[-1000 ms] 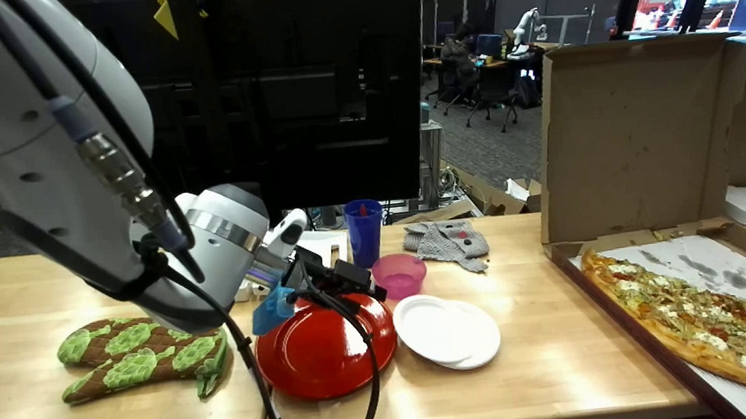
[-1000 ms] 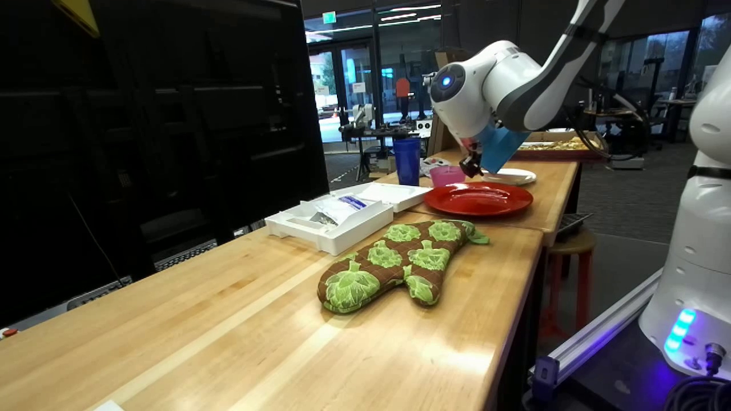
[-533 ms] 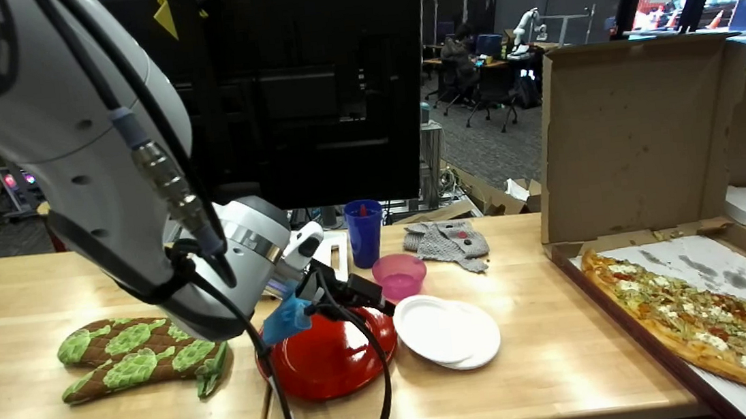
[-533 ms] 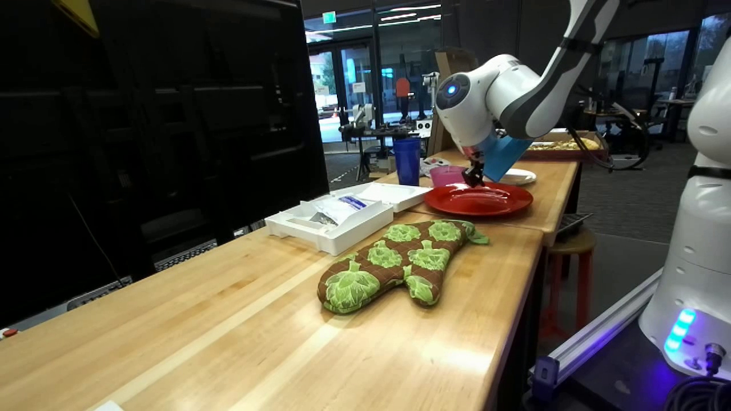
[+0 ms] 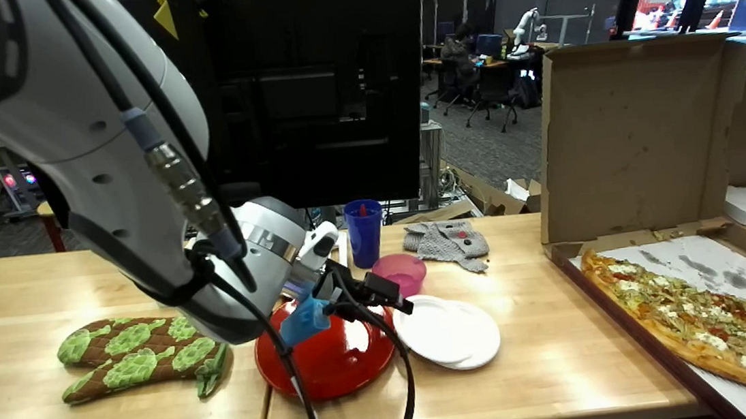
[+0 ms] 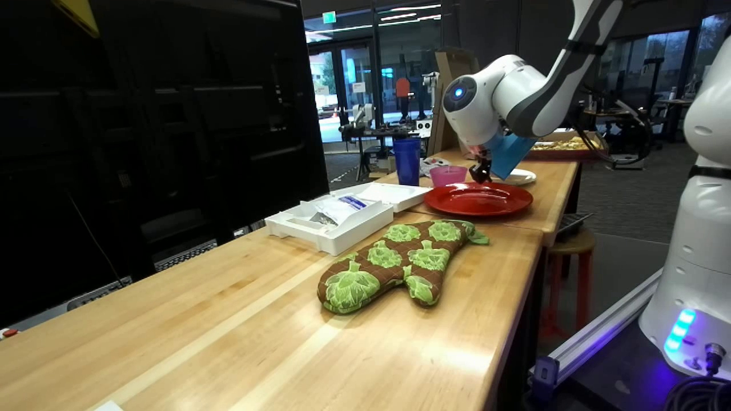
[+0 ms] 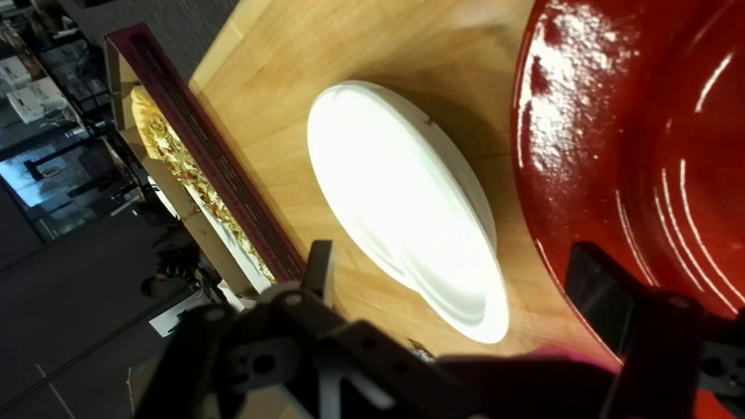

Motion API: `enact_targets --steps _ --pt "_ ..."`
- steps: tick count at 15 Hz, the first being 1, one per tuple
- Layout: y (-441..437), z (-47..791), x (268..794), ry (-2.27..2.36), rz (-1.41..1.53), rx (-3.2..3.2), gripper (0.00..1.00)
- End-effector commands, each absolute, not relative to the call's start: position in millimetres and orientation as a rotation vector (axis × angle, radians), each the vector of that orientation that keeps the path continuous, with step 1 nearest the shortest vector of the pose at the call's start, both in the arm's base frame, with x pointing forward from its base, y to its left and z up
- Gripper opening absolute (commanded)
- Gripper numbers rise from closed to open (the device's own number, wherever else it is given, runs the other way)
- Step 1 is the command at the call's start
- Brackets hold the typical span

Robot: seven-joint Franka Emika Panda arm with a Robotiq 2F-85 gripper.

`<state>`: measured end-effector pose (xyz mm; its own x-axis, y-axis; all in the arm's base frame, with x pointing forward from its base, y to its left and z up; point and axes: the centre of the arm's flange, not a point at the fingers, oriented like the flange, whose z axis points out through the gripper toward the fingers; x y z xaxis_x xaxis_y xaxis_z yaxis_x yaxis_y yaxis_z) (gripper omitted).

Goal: Put one white plate on the red plate, then the pink plate on the left white plate

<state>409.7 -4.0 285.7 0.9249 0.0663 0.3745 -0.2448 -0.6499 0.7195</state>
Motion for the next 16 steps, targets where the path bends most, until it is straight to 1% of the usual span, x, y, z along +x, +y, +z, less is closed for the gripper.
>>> enact_targets --steps 1,3,4,5,6,10,12,13,15,16 --pt "-14 287 412 -0.111 0.501 2.209 1.0" --pt "-16 287 414 -0.103 0.506 2.204 1.0" --pt "-16 287 414 -0.099 0.508 2.206 0.9" --pt "-16 288 414 -0.099 0.513 2.21 0.73" --pt "-16 288 414 -0.097 0.517 2.215 0.68" --pt "-18 293 414 -0.093 0.535 2.237 0.34" --pt "-19 295 413 -0.091 0.552 2.258 0.21" --pt "-21 296 413 -0.093 0.559 2.264 0.12" --pt "-24 298 412 -0.102 0.569 2.281 0.0" --pt "-25 300 412 -0.107 0.573 2.286 0.0"
